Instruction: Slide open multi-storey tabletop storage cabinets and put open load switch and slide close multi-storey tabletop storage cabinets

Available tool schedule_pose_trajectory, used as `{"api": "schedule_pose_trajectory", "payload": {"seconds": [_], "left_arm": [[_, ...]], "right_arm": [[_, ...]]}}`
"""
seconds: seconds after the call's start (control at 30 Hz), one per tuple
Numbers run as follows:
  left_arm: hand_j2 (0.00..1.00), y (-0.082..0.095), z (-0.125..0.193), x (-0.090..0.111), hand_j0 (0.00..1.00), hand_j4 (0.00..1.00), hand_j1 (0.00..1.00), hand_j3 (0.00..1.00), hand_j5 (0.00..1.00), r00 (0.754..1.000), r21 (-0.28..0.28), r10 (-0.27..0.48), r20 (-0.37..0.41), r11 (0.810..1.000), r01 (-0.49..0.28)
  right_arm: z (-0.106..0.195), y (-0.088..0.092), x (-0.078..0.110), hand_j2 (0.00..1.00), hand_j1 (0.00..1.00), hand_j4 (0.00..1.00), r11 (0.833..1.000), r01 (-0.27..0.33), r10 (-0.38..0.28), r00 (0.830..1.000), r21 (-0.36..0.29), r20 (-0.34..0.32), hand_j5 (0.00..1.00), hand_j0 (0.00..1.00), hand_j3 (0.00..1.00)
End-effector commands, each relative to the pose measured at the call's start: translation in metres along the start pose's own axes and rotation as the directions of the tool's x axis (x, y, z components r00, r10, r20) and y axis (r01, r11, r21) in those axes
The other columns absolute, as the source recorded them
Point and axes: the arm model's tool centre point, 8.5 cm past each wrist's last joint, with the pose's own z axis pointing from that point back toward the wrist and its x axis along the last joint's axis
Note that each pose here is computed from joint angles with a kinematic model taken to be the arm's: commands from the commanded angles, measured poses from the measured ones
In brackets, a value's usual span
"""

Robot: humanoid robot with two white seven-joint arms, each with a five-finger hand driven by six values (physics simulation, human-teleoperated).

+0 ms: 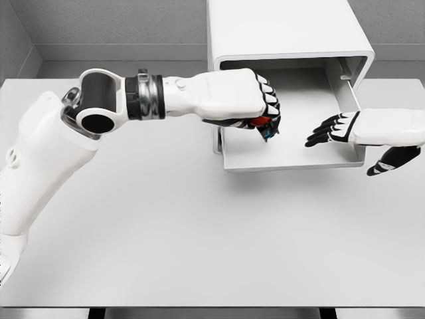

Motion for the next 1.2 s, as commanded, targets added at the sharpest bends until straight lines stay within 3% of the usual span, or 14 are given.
{"api": "schedule_pose_trajectory", "payload": {"seconds": [0.0, 0.13, 0.3, 0.43, 0.53, 0.6, 0.83, 0.97, 1.07, 1.17], "left_arm": [[0.46, -0.004, -0.005, -0.003, 0.46, 0.46, 0.46, 0.46, 0.46, 1.000, -0.006, 0.011, -0.011, 1.000, -0.011], [0.49, -0.008, -0.008, -0.007, 0.49, 0.49, 0.49, 0.49, 0.49, 1.000, -0.015, 0.018, -0.022, 1.000, -0.018], [0.72, -0.011, -0.011, -0.009, 0.72, 0.72, 0.72, 0.72, 0.72, 0.999, -0.028, 0.010, -0.032, 1.000, -0.011], [0.80, -0.011, -0.013, -0.008, 0.80, 0.80, 0.80, 0.80, 0.80, 0.999, -0.028, 0.005, -0.031, 1.000, -0.006], [0.81, -0.011, -0.013, -0.008, 0.81, 0.81, 0.81, 0.81, 0.81, 0.999, -0.032, 0.001, -0.034, 0.999, -0.002], [0.93, -0.011, -0.014, -0.008, 0.93, 0.93, 0.93, 0.93, 0.93, 0.999, -0.031, 0.001, -0.033, 1.000, -0.002], [0.92, 0.004, -0.010, 0.006, 0.92, 0.92, 0.92, 0.92, 0.92, 0.999, 0.033, 0.021, 0.028, 0.999, -0.022], [0.92, 0.006, -0.007, 0.007, 0.92, 0.92, 0.92, 0.92, 0.92, 0.999, 0.042, 0.026, 0.035, 0.999, -0.028], [0.96, 0.014, 0.008, 0.010, 0.96, 0.96, 0.96, 0.96, 0.96, 0.999, 0.055, 0.021, 0.050, 0.998, -0.024], [1.00, 0.028, 0.042, 0.018, 1.00, 1.00, 1.00, 1.00, 1.00, 0.996, 0.078, 0.033, 0.082, 0.996, -0.040]], "right_arm": [[0.001, 0.000, 0.000, 1.00, 1.00, 1.00, 1.000, 0.005, -0.005, 1.000, -0.003, -0.002, 1.00, 1.00, 1.00], [0.002, 0.000, 0.000, 1.00, 1.00, 1.00, 1.000, 0.004, -0.004, 1.000, -0.003, -0.003, 1.00, 1.00, 1.00], [0.001, 0.001, 0.000, 1.00, 1.00, 1.00, 1.000, 0.006, -0.006, 1.000, -0.001, -0.002, 1.00, 1.00, 1.00], [0.000, 0.001, 0.001, 1.00, 1.00, 1.00, 1.000, 0.007, -0.007, 1.000, 0.000, 0.001, 1.00, 1.00, 1.00], [0.000, 0.001, 0.001, 1.00, 1.00, 1.00, 1.000, 0.007, -0.007, 1.000, 0.000, 0.001, 1.00, 1.00, 1.00], [-0.001, 0.002, 0.001, 1.00, 1.00, 1.00, 1.000, 0.008, -0.008, 1.000, 0.000, 0.003, 1.00, 1.00, 1.00], [0.000, 0.002, 0.000, 1.00, 1.00, 1.00, 1.000, 0.012, -0.012, 1.000, 0.000, 0.000, 1.00, 1.00, 1.00], [-0.002, 0.002, 0.001, 1.00, 1.00, 1.00, 1.000, 0.011, -0.011, 1.000, -0.002, 0.006, 1.00, 1.00, 1.00], [-0.002, 0.001, 0.001, 1.00, 1.00, 1.00, 1.000, 0.008, -0.008, 1.000, -0.005, 0.008, 1.00, 1.00, 1.00], [-0.003, 0.001, 0.001, 1.00, 1.00, 1.00, 1.000, 0.007, -0.007, 1.000, -0.002, 0.007, 1.00, 1.00, 1.00]]}}
